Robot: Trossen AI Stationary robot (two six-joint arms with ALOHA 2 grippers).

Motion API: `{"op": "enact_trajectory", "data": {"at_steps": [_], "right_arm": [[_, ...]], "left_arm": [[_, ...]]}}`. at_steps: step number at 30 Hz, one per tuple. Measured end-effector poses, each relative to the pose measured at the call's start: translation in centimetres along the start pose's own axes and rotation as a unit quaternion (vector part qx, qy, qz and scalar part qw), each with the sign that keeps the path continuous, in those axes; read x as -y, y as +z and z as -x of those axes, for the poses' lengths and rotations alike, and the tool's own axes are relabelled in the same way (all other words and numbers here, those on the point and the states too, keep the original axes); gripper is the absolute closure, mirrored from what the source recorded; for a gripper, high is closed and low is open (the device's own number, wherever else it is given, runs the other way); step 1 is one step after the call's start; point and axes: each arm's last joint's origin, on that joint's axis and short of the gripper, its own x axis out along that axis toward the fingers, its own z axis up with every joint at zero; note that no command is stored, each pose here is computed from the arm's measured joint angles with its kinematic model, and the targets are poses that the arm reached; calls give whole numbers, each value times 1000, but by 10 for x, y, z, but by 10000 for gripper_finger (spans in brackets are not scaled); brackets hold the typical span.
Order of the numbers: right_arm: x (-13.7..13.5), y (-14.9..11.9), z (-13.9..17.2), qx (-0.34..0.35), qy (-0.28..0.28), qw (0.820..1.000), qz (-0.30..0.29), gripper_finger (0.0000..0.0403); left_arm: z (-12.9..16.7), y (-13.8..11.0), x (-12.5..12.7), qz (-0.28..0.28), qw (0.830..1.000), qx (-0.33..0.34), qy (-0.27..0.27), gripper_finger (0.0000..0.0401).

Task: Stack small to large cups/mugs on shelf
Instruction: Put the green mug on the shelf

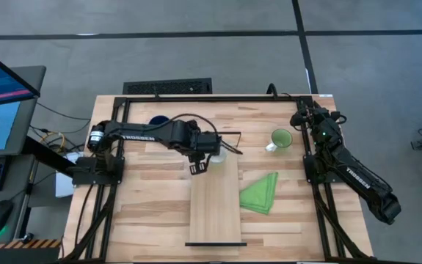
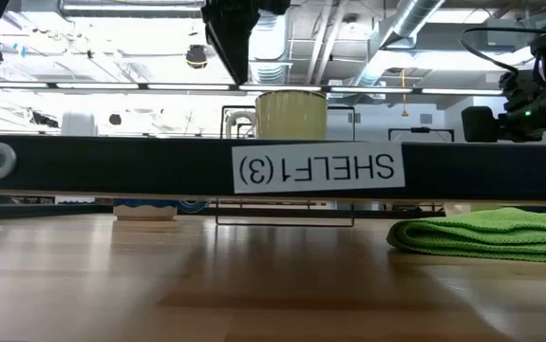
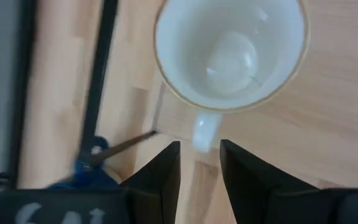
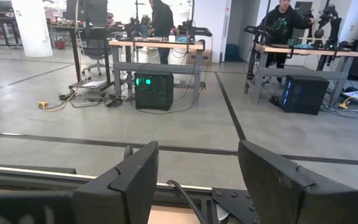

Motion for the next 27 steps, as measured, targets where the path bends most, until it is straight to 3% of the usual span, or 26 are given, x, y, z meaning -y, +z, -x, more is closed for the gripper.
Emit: {"op": "enact_trajectory", "data": {"at_steps": [5, 9, 15, 20, 27], "right_arm": [[0, 0, 0, 0, 0, 1000, 0, 158], [0, 0, 0, -1, 0, 1000, 1, 158], [0, 0, 0, -2, 0, 1000, 1, 158], [0, 0, 0, -1, 0, 1000, 0, 158], [0, 0, 0, 1, 0, 1000, -1, 158]], "left_arm": [[25, -10, 11, 2, 995, 57, 86, 296], [65, -28, 14, 7, 986, 128, 103, 296], [116, -59, 0, 48, 960, 253, 111, 296], [111, -92, -15, 67, 945, 307, 92, 296], [69, -143, -33, 97, 909, 402, 59, 296]]}}
